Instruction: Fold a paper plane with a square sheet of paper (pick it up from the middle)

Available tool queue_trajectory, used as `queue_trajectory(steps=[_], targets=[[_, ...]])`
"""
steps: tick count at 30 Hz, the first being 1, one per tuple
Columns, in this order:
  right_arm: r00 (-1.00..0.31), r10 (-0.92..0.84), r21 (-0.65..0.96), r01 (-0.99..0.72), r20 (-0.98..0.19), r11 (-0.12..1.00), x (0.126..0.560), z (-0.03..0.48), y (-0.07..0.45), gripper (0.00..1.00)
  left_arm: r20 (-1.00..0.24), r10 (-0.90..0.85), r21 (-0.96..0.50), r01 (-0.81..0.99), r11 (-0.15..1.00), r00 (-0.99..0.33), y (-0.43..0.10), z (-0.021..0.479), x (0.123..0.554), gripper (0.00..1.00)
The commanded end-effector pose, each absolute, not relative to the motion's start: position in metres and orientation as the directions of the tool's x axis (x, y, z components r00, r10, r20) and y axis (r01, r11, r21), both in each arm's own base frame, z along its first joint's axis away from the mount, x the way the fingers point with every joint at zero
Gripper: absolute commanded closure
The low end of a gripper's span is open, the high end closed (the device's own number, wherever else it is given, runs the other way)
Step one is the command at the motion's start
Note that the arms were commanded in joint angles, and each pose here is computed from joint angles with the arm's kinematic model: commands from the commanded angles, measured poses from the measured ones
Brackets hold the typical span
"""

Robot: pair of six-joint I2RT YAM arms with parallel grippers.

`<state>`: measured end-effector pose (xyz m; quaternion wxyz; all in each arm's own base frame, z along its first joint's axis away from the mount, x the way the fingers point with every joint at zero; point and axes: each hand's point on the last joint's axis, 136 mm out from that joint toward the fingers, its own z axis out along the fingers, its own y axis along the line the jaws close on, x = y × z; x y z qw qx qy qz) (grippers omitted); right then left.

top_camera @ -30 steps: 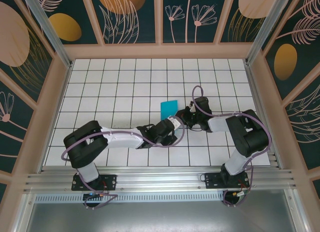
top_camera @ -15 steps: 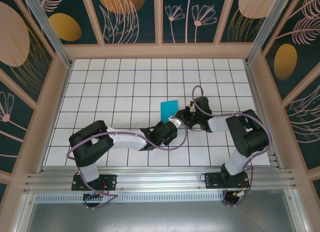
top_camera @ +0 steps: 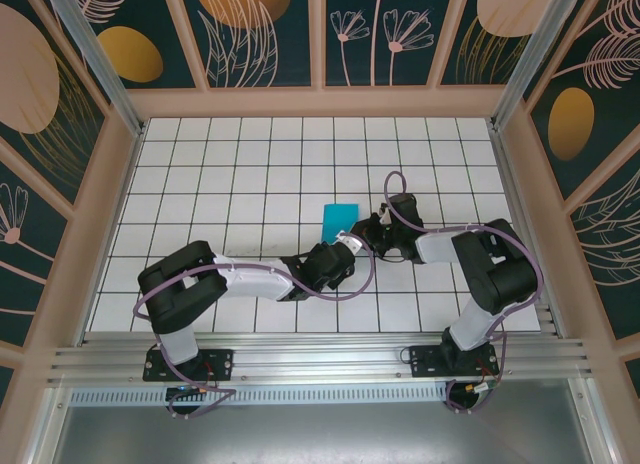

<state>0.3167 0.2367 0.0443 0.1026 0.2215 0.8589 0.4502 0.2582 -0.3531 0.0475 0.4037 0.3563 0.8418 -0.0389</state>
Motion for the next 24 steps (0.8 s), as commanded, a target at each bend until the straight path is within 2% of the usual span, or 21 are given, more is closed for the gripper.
queue_trajectory(steps=[1, 9, 24], targets=[[-0.885, 0.466, 0.815, 0.271, 0.002, 0.512, 0.322, 0.045, 0.238, 0.89, -0.75, 0.523, 0.181, 0.636, 0.75, -0.404, -0.363, 0.067, 0.259, 0.54], [-0.885, 0.466, 0.812, 0.274, 0.002, 0.515, 0.322, 0.044, 0.236, 0.88, -0.76, 0.511, 0.167, 0.639, 0.75, -0.401, -0.363, 0.073, 0.258, 0.51], [-0.885, 0.465, 0.809, 0.273, 0.0, 0.52, 0.323, 0.044, 0.235, 0.87, -0.759, 0.505, 0.135, 0.659, 0.74, -0.412, -0.364, 0.071, 0.251, 0.65]])
